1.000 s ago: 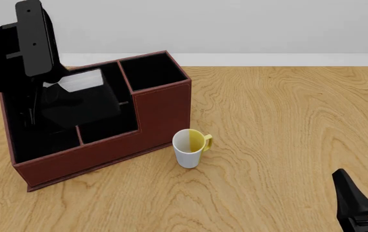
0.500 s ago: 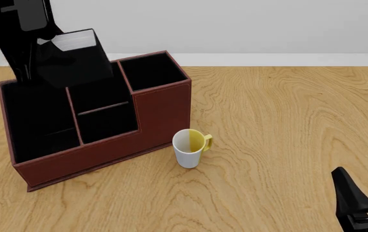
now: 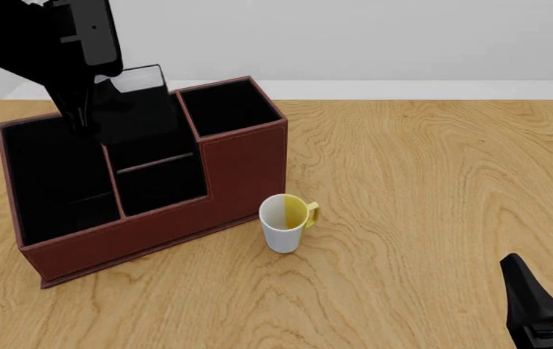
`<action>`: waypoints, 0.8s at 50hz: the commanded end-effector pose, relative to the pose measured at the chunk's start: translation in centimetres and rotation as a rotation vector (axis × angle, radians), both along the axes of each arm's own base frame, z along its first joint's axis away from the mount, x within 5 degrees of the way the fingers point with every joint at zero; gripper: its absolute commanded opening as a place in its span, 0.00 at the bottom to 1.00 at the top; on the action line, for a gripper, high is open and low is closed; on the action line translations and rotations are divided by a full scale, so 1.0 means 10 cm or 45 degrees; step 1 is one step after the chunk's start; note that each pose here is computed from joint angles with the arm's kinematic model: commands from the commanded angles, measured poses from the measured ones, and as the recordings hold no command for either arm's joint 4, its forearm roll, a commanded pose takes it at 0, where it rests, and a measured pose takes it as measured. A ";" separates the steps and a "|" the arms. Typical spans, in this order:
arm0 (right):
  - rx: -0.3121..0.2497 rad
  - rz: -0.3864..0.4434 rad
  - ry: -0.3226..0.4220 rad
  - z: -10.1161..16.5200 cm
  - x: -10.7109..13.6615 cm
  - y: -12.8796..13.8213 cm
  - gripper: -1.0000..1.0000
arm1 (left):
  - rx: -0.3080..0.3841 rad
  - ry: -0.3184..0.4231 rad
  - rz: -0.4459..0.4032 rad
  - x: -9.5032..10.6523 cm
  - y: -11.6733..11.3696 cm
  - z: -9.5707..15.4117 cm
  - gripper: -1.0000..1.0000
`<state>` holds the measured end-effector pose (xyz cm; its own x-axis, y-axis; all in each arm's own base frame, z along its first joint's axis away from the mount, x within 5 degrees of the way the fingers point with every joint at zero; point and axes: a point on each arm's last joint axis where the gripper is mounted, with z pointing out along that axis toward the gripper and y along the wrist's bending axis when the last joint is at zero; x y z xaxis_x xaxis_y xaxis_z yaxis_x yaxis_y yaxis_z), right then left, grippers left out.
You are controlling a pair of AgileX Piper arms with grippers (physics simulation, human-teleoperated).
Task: Pick up the book and place it in the front compartment of the caddy.
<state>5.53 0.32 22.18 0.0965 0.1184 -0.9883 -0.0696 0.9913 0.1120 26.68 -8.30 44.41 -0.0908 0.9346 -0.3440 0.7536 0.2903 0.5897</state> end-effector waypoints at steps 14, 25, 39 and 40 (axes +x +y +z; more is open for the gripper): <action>-0.015 -0.009 0.002 -0.01 0.00 0.00 1.00 | 0.039 -0.019 0.058 0.30 0.15 -0.23 0.00; -0.021 -0.021 0.003 -0.01 0.02 -0.01 1.00 | 0.034 -0.005 0.073 0.49 0.12 -0.41 0.00; -0.029 -0.026 0.005 -0.02 0.00 -0.01 1.00 | 0.031 0.019 0.092 0.70 0.10 -0.62 0.00; -0.030 -0.025 0.005 -0.02 0.00 -0.01 1.00 | 0.032 0.023 0.092 0.71 0.10 -0.63 0.00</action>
<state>5.55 0.24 22.05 0.0957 0.0979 -0.9906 -0.0516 0.9943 0.0933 32.51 -7.26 38.97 -0.1700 0.9302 -0.3253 0.7481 0.3367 0.5719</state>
